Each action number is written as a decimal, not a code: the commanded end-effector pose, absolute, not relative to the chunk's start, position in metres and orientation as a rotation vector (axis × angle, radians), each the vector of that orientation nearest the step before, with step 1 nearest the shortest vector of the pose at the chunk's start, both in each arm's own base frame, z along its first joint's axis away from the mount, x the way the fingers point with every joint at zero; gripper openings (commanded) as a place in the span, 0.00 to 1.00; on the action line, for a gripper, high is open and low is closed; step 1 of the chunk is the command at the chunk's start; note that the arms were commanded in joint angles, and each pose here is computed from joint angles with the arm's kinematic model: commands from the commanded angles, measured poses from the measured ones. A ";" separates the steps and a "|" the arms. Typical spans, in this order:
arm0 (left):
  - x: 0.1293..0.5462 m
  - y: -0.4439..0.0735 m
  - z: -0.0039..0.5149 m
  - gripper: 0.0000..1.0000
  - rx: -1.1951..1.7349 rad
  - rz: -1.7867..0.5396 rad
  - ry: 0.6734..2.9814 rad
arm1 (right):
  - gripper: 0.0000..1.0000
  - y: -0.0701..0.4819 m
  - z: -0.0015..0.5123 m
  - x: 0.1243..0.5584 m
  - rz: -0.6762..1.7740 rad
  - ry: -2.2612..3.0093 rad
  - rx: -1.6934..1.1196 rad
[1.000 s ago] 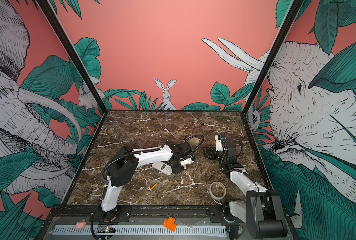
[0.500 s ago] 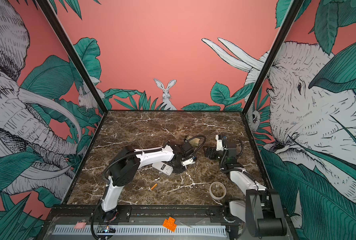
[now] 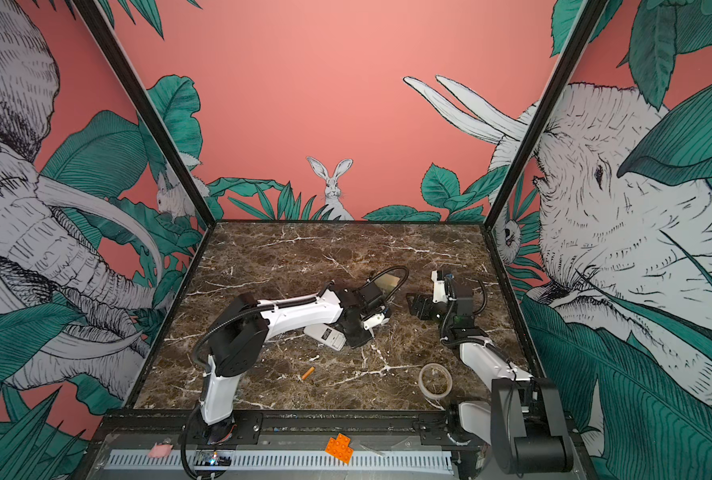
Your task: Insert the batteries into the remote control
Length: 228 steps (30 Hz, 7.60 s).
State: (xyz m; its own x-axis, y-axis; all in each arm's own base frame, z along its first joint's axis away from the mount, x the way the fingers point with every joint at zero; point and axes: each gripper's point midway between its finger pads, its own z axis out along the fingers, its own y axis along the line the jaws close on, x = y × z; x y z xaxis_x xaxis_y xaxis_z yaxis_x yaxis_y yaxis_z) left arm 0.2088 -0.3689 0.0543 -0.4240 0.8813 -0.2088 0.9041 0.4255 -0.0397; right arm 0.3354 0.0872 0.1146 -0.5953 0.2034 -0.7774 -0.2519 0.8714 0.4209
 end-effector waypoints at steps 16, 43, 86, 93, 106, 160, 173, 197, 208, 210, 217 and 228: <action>0.230 -0.319 0.063 0.00 1.168 -0.054 2.618 | 0.80 0.092 0.125 0.340 0.663 2.078 -0.062; 0.232 -0.313 0.057 0.00 1.003 -0.085 2.644 | 0.80 0.095 0.125 0.341 0.683 2.073 -0.065; 0.230 -0.310 0.053 0.09 0.942 -0.116 2.649 | 0.80 0.097 0.125 0.343 0.706 2.068 -0.066; 0.230 -0.312 0.055 0.09 0.932 -0.131 2.651 | 0.80 0.097 0.124 0.343 0.707 2.069 -0.063; 0.231 -0.310 0.055 0.11 0.909 -0.128 2.651 | 0.80 0.098 0.124 0.343 0.709 2.068 -0.064; 0.234 -0.309 0.079 0.31 0.870 -0.151 2.606 | 0.81 0.102 0.126 0.343 0.718 2.068 -0.087; 0.232 -0.256 0.116 0.54 0.609 -0.394 2.642 | 0.80 0.183 0.139 0.314 0.670 2.093 -0.589; 0.242 -0.190 0.059 0.58 0.531 -0.366 2.776 | 0.58 0.309 0.087 0.230 0.731 2.012 -1.418; 0.251 -0.187 0.050 0.56 0.529 -0.363 2.790 | 0.43 0.316 0.072 0.234 0.660 2.025 -1.487; 0.252 -0.189 0.050 0.56 0.532 -0.374 2.787 | 0.42 0.317 0.074 0.236 0.640 2.018 -1.494; 0.257 -0.195 0.048 0.61 0.553 -0.399 2.780 | 0.37 0.317 0.057 0.239 0.589 2.057 -1.528; 0.267 -0.198 0.048 0.61 0.564 -0.430 2.777 | 0.33 0.321 0.050 0.239 0.546 2.057 -1.577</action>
State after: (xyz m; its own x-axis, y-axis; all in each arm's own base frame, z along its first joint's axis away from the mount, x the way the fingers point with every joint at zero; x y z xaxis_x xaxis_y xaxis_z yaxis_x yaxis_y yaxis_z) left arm 0.2598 -0.1932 0.0385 -0.8979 0.3281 -0.2936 0.3962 0.8929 -0.2138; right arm 0.2402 0.3176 0.0503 -0.2448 -0.7568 -0.6061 -0.9589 0.2813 0.0361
